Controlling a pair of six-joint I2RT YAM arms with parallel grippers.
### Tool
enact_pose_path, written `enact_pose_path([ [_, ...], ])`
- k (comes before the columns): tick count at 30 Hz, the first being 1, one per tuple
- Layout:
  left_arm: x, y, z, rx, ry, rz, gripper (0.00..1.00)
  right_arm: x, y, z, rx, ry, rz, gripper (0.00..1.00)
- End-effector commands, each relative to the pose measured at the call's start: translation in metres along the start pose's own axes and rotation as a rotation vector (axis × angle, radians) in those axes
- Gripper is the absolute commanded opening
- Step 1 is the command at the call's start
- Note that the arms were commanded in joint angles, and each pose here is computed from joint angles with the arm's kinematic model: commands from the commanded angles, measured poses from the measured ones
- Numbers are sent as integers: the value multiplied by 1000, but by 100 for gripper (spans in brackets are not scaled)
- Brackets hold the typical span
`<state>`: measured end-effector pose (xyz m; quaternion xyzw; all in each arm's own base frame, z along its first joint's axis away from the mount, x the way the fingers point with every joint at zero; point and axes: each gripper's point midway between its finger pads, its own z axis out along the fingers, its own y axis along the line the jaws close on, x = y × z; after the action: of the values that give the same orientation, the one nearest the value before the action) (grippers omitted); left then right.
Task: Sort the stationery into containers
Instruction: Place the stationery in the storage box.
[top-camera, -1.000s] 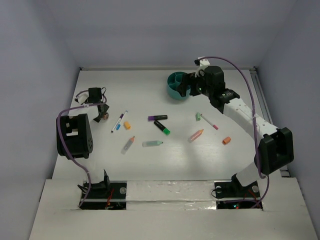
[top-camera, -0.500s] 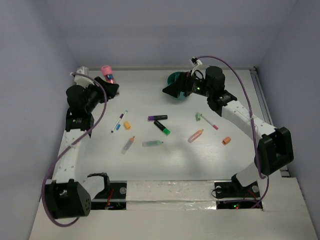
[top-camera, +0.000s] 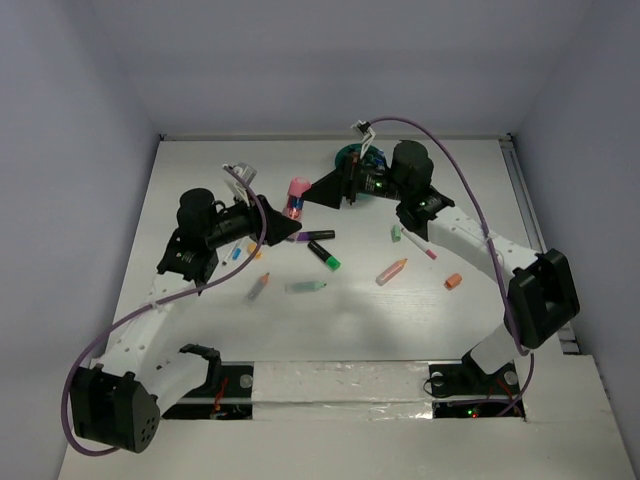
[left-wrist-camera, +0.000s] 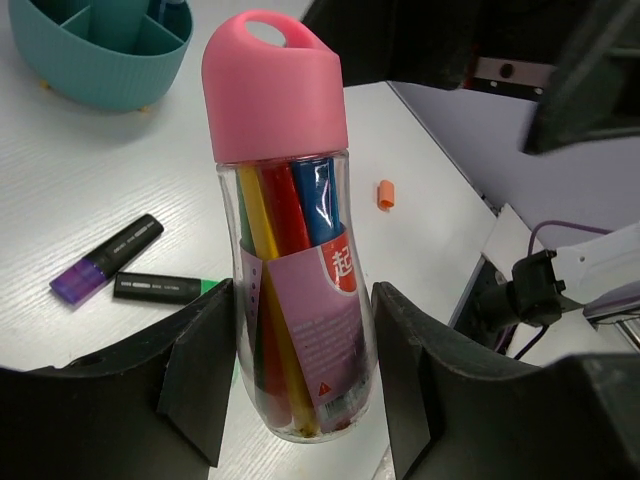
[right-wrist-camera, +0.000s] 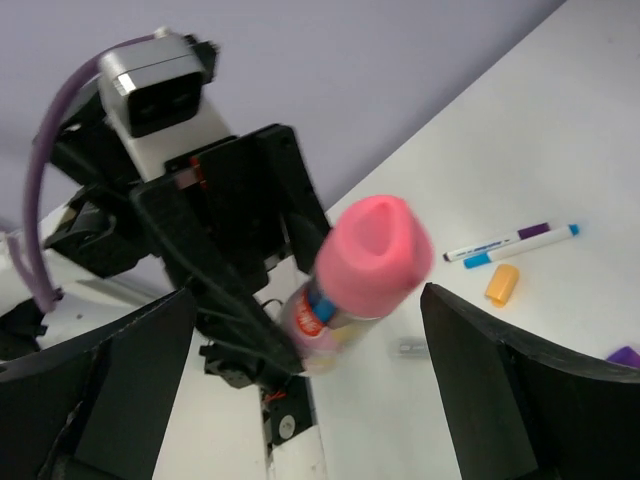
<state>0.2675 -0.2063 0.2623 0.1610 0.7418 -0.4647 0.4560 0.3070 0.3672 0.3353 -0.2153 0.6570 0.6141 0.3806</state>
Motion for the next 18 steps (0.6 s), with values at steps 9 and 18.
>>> enact_pose_path([
  [9,-17,-32,-5,114,-52,149,4,11,-5,22,6,29,9,96],
  [18,-11,-34,-3,137,-26,155,5,15,-2,32,-50,34,44,90],
])
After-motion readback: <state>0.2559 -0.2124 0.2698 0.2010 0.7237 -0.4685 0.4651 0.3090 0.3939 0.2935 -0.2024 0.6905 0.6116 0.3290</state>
